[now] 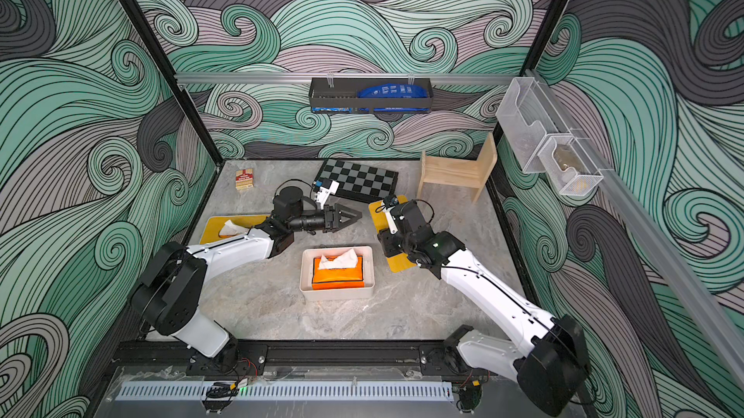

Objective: Put the tissue paper into the tissue box
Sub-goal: Pick up the box lid from the center of the board.

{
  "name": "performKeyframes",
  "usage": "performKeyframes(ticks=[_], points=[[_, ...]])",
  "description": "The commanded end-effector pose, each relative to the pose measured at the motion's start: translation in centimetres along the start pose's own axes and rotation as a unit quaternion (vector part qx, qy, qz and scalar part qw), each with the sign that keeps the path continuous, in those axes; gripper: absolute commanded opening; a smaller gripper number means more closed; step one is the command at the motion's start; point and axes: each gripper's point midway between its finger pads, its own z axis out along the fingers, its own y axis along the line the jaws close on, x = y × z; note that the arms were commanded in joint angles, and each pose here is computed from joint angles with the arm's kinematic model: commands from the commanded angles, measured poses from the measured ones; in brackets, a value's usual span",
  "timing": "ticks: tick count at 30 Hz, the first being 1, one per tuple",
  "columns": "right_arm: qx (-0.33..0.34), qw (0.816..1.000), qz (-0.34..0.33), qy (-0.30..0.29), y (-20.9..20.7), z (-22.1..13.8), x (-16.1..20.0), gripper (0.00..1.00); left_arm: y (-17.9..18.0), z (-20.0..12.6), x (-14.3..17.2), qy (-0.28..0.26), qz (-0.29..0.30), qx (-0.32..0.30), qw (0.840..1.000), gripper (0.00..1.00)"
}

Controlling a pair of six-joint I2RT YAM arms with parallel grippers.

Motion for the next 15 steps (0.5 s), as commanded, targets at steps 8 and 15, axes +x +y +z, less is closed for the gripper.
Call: performKeyframes(ticks=[8,15], points=[[-0.018,1.0,-0.011,-0.011,0.9,-0.7,-0.2,0.28,-1.4,2.6,-0.5,0.008,-0.007,0.047,0.999,0.51],[-0.026,1.0,-0.011,-0.01,1.3,-0.8,-0.1,0.28,-1.0,3.7,-0.5,0.009,-0.015,0.052,0.998,0.38]])
